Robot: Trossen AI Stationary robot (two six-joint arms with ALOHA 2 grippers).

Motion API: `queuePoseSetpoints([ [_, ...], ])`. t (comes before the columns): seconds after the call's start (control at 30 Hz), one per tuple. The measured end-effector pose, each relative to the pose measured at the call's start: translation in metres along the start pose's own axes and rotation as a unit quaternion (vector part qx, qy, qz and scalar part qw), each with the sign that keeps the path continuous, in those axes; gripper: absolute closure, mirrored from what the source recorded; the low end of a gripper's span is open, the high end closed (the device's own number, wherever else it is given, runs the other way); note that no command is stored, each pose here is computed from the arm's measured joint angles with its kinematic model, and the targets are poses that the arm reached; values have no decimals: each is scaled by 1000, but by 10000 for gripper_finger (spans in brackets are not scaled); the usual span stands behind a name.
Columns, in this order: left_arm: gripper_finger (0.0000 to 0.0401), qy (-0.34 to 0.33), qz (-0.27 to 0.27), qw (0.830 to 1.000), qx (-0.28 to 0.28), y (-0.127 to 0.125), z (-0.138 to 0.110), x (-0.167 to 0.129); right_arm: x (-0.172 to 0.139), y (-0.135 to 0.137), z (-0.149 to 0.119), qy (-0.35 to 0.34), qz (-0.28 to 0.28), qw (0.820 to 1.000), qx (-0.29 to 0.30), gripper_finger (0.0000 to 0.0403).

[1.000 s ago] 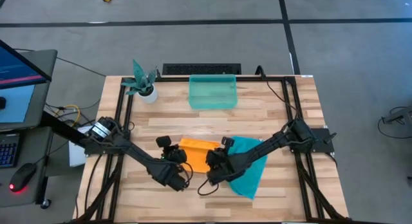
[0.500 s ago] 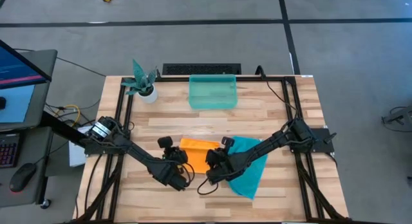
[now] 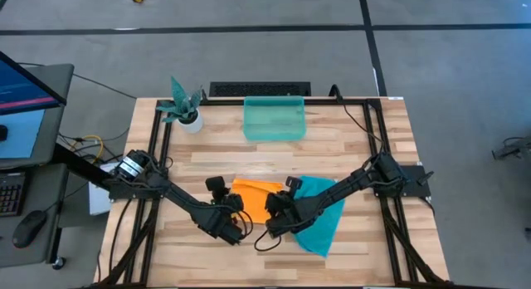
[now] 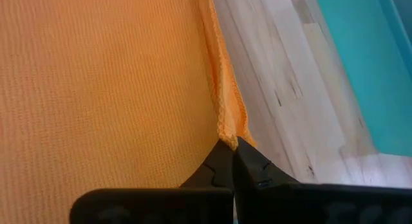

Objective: Roll microfiber towels into tight, uniform cylinder then place into a basket
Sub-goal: Roll the yellow microfiber cloth

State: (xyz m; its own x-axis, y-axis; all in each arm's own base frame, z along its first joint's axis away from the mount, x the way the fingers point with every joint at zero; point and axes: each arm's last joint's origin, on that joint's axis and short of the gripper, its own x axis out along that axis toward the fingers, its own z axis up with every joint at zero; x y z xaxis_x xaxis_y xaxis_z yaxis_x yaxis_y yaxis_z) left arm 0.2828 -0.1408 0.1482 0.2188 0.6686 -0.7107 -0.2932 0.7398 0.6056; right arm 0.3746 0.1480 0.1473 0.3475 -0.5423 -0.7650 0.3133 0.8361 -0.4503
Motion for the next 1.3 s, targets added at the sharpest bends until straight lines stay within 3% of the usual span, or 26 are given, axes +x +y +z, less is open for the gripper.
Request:
queuePoseSetpoints([
  [0.23,245,33,36,999,14,12,0,-17,4,-3,2,8,4,1000,7,398],
  [0.7,243,-128,-33,991,-21,-27,-5,-56,13,-11,6,55,50,997,34,387],
  [0.93,243,-135,-56,989,-25,-32,1,-43,13,-11,6,55,51,997,34,361],
  [1.3,243,-127,-52,989,-62,-35,-15,-16,13,-11,6,55,51,997,34,362],
])
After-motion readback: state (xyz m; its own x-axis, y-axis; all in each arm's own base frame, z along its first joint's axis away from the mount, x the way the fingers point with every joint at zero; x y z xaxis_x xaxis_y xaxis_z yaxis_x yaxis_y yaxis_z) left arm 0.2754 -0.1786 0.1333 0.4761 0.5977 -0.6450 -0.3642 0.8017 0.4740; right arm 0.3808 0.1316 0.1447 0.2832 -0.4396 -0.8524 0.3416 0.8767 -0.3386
